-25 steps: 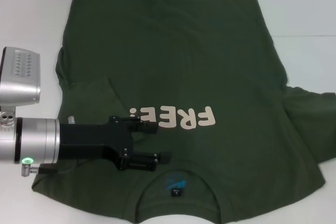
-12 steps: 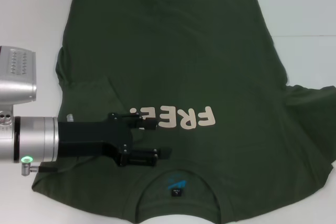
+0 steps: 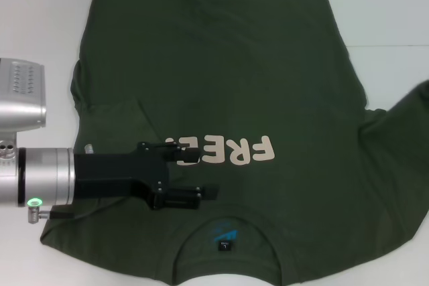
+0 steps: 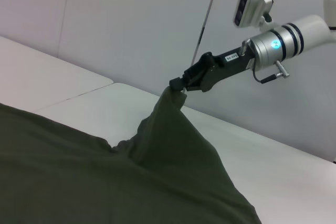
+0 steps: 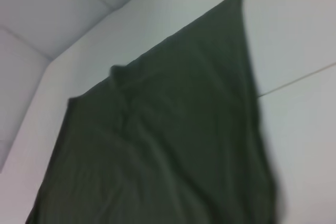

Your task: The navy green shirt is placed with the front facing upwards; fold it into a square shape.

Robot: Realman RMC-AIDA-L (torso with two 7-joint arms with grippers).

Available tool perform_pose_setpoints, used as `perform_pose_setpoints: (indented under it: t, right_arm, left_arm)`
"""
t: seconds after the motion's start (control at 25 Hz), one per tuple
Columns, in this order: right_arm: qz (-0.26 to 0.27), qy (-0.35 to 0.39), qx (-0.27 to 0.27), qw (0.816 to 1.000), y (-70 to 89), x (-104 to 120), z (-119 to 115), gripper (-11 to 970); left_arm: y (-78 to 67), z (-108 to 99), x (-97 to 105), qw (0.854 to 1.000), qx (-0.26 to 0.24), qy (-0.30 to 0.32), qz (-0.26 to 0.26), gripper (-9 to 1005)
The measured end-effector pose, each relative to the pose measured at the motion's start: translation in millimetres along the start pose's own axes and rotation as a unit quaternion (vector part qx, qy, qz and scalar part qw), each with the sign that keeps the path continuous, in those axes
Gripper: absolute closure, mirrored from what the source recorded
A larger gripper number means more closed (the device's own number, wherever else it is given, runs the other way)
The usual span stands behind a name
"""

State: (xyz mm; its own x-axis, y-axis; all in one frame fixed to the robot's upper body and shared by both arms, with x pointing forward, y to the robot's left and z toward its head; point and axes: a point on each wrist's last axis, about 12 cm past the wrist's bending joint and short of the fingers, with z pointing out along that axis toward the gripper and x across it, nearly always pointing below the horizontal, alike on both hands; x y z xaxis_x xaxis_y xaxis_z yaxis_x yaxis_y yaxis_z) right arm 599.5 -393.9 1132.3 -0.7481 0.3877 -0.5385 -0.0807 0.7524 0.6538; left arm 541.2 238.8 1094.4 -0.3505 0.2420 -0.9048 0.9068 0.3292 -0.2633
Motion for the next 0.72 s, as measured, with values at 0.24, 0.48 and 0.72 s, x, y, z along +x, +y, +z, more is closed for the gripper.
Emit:
perform_pose_setpoints:
  t: [0.24, 0.48, 0.72]
  right_arm:
    - [-0.045, 0.061, -0.041, 0.996, 42.3, 8, 43, 951]
    - [-0.1, 0.105, -0.083, 0.986, 87.9, 19, 81, 949]
    - [-0.112, 0.104, -0.123, 0.981, 102.5, 23, 87, 819]
  left_arm:
    - [1.7, -3, 0, 1.0, -0.009, -0.009, -0.007, 148]
    - [2.3, -5, 0, 1.0, -0.012, -0.013, -0.012, 149]
    - [1.7, -5, 2, 1.0, -0.013, -0.013, -0.014, 149]
